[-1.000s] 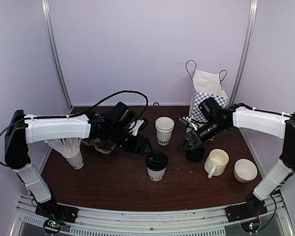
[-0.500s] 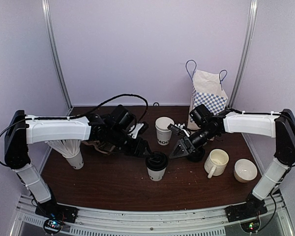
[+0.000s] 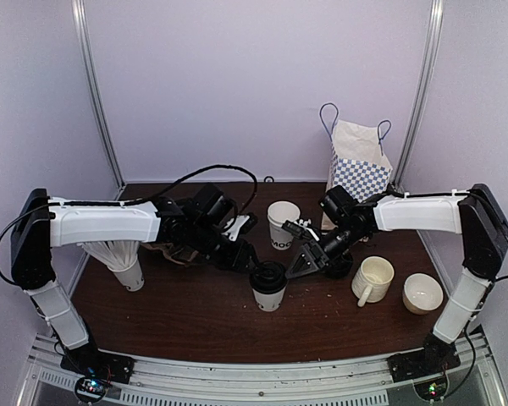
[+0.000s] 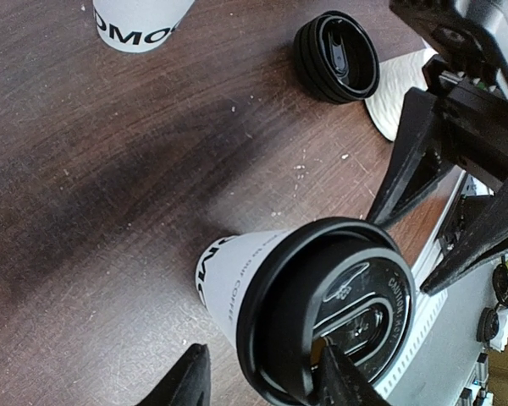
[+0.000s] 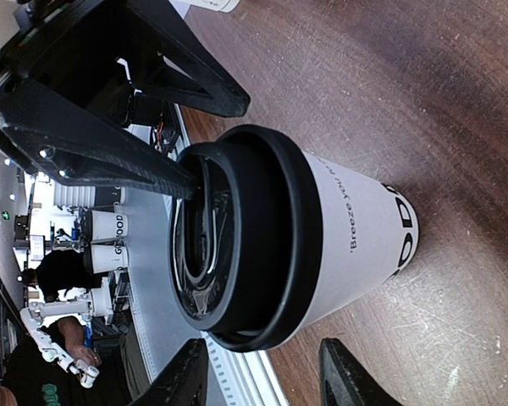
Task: Pack the takeout coffee
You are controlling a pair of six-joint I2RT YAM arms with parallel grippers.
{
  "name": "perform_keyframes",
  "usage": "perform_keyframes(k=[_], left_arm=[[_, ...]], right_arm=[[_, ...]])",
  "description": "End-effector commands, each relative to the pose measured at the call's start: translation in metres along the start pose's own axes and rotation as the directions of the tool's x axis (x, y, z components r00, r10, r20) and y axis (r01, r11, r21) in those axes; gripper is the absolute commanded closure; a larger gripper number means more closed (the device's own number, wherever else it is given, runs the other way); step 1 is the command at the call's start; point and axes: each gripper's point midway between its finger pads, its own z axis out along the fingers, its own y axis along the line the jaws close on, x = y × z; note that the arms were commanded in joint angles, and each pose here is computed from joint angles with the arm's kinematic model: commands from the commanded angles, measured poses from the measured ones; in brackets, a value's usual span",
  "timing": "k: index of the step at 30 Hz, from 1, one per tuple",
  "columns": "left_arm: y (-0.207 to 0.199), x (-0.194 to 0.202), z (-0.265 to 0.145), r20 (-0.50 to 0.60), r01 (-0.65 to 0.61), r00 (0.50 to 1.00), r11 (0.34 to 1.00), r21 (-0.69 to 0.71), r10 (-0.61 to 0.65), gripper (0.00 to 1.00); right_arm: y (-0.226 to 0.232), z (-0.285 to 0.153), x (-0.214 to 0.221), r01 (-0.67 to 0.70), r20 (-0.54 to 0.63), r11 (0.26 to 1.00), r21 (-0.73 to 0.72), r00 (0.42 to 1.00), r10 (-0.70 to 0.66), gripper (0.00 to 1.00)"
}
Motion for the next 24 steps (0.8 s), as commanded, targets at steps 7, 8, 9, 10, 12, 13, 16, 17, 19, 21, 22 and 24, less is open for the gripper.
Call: perform_keyframes(k=[7, 8, 9, 10, 12, 13, 16, 17, 19, 21, 22, 24], left_arm=[[0.01, 0.01, 0.01, -0.043, -0.018, 0.999, 0.999, -0.028, 0.017, 0.56], [0.01, 0.01, 0.01, -0.044, -0.019, 0.999, 0.999, -0.027, 0.018, 0.56], [0.009, 0.01, 0.01, -0.046, -0.019, 0.999, 1.0, -0.025, 0.018, 0.56], [0.01, 0.011, 0.011, -0.049, -0.019, 0.999, 0.999, -0.027, 0.018, 0.56], [0.01, 0.011, 0.011, -0.049, -0.023, 0.999, 0.999, -0.028, 0.022, 0.56], [0.011, 0.011, 0.011, -0.049, -0.025, 0.998, 0.999, -0.029, 0.024, 0.56], [0.012, 0.011, 0.011, -0.049, -0.029, 0.998, 0.999, -0.033, 0.027, 0.56], [0.012, 0.011, 0.012, -0.051, -0.031, 0.998, 0.999, -0.033, 0.029, 0.56], [0.014, 0.013, 0.014, -0.056, -0.029, 0.998, 0.999, -0.038, 0.027, 0.56], [0.017, 0.015, 0.016, -0.059, -0.028, 0.998, 0.999, -0.045, 0.026, 0.56], [0.018, 0.016, 0.017, -0.061, -0.027, 0.998, 0.998, -0.048, 0.024, 0.56], [0.021, 0.019, 0.019, -0.071, -0.027, 0.997, 0.998, -0.055, 0.023, 0.56]], right_arm=[[-0.01, 0.009, -0.008, -0.035, -0.014, 0.999, 0.022, 0.999, 0.035, 0.57], [-0.015, 0.01, -0.007, -0.042, -0.021, 0.998, 0.044, 0.999, 0.043, 0.58], [-0.021, 0.011, -0.005, -0.052, -0.028, 0.996, 0.067, 0.998, 0.054, 0.6], [-0.027, 0.013, -0.002, -0.065, -0.039, 0.994, 0.091, 0.997, 0.069, 0.62], [-0.045, 0.014, 0.008, -0.104, -0.066, 0.98, 0.169, 0.991, 0.117, 0.68], [-0.053, 0.013, 0.013, -0.117, -0.076, 0.97, 0.212, 0.988, 0.136, 0.7], [-0.075, 0.009, 0.021, -0.131, -0.086, 0.935, 0.33, 0.982, 0.168, 0.75], [-0.08, 0.009, 0.021, -0.135, -0.089, 0.927, 0.349, 0.98, 0.176, 0.75], [-0.088, 0.009, 0.021, -0.149, -0.093, 0.913, 0.38, 0.976, 0.198, 0.76], [-0.096, 0.01, 0.02, -0.154, -0.105, 0.896, 0.417, 0.971, 0.216, 0.77], [-0.098, 0.011, 0.019, -0.155, -0.113, 0.893, 0.422, 0.968, 0.222, 0.78], [-0.097, 0.016, 0.017, -0.159, -0.126, 0.902, 0.401, 0.966, 0.226, 0.78]])
